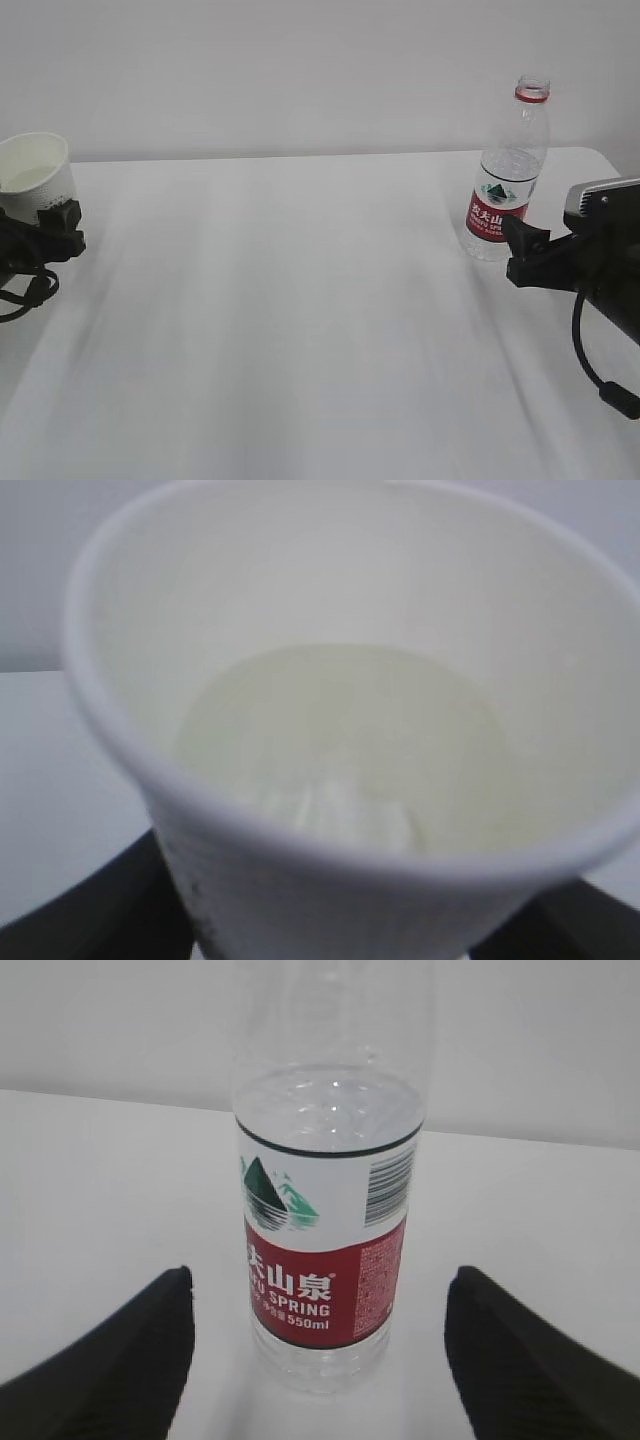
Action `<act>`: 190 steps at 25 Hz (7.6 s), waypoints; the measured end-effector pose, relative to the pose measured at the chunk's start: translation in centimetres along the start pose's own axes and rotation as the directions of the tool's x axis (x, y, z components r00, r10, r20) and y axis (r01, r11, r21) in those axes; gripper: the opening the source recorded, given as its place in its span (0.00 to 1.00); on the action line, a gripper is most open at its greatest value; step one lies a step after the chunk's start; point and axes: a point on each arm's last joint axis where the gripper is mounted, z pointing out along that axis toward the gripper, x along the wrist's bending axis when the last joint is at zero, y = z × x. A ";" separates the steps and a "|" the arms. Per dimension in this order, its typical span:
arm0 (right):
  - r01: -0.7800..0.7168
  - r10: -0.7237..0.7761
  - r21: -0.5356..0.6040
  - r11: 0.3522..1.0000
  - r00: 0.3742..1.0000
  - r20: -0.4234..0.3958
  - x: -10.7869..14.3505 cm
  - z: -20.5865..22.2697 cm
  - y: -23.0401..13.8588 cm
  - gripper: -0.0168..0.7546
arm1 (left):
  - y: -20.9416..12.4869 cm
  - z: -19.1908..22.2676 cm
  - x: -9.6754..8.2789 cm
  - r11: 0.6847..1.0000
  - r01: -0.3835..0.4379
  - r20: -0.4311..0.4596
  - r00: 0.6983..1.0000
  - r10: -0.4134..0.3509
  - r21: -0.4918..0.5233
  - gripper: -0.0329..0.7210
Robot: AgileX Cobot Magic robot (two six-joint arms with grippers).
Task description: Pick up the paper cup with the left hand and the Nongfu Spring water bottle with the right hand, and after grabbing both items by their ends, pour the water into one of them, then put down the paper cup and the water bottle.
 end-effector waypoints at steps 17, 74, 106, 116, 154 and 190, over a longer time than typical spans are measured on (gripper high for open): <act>0.008 -0.008 -0.001 1.000 1.000 -0.018 0.2 0.0 0.0 0.79 | -0.3 0.0 0.0 0.998 0.061 0.002 0.998 -0.061 0.023 0.72; 0.004 -0.004 0.002 1.000 1.000 -0.021 0.2 -0.1 -0.1 0.79 | -4.3 -0.8 0.1 0.991 0.049 0.003 0.999 -0.050 0.122 0.96; 0.031 -0.030 -0.021 0.999 0.999 0.015 -0.2 -1.6 0.9 0.79 | 1.3 -5.7 -0.2 0.999 0.043 0.053 0.998 -0.042 -0.019 0.93; 0.030 -0.027 -0.113 0.993 0.999 0.028 -0.4 -2.4 3.4 0.79 | 4.6 -7.3 -0.4 0.997 0.034 0.079 0.996 -0.029 -0.065 0.90; 0.030 -0.023 -0.205 0.978 0.999 0.037 -0.8 -8.7 8.7 0.79 | 13.0 -16.1 -0.5 0.977 -0.027 0.103 0.993 0.050 -0.211 0.83; 0.113 -0.108 -0.172 0.979 0.993 0.037 -0.9 -18.0 12.2 0.79 | 13.9 -22.9 0.1 0.981 -0.069 0.069 0.994 0.083 -0.181 0.83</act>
